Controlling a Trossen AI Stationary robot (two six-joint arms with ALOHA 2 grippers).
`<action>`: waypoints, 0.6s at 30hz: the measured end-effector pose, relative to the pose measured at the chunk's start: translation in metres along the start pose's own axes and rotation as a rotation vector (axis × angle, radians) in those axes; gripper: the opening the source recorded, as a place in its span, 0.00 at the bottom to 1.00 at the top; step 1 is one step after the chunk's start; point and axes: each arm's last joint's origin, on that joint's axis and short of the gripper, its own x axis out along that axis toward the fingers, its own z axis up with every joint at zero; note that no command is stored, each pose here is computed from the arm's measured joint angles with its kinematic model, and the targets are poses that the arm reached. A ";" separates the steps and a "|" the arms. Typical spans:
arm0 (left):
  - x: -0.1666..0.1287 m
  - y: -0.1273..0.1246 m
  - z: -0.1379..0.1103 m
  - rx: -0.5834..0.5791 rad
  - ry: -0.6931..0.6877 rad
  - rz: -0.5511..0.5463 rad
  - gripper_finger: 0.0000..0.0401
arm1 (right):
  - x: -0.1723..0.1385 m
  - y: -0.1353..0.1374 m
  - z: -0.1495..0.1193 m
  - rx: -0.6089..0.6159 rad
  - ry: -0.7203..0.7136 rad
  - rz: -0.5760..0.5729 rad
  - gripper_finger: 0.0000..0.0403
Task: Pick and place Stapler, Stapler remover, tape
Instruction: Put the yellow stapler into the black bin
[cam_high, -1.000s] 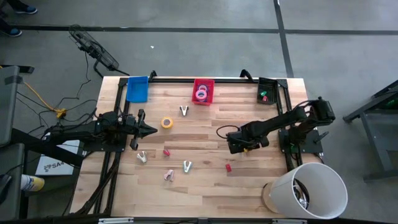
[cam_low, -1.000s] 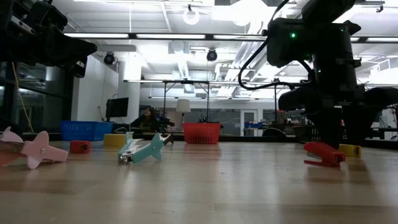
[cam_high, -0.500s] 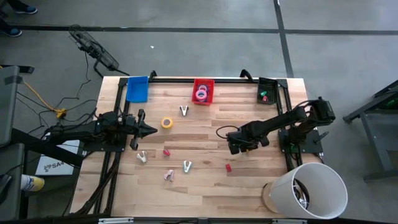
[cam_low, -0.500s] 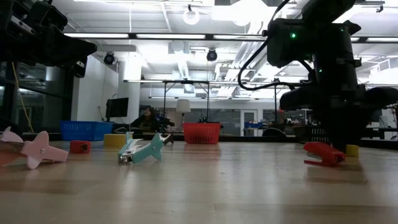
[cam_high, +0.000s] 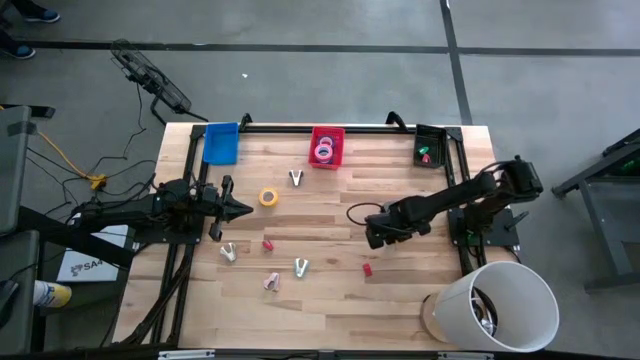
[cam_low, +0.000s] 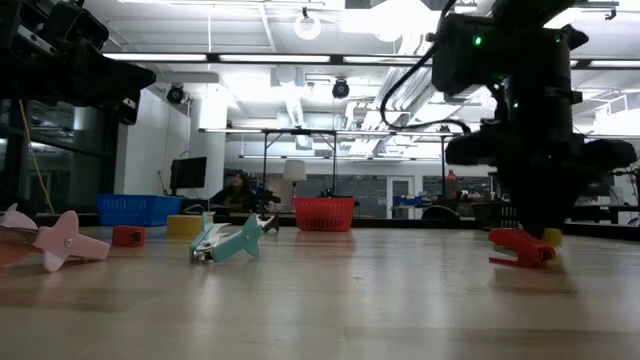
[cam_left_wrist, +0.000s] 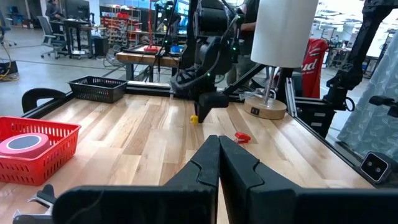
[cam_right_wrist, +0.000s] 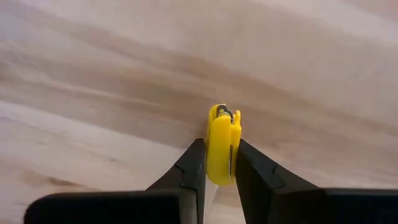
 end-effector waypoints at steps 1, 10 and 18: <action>0.000 0.000 0.000 0.000 0.000 0.000 0.00 | -0.002 -0.001 0.000 0.000 -0.015 0.005 0.13; 0.000 0.000 0.000 0.000 0.000 0.000 0.00 | -0.024 -0.008 0.015 0.000 -0.164 0.058 0.13; 0.000 0.000 0.000 0.000 0.000 0.000 0.00 | -0.042 -0.021 0.037 -0.063 -0.260 0.078 0.13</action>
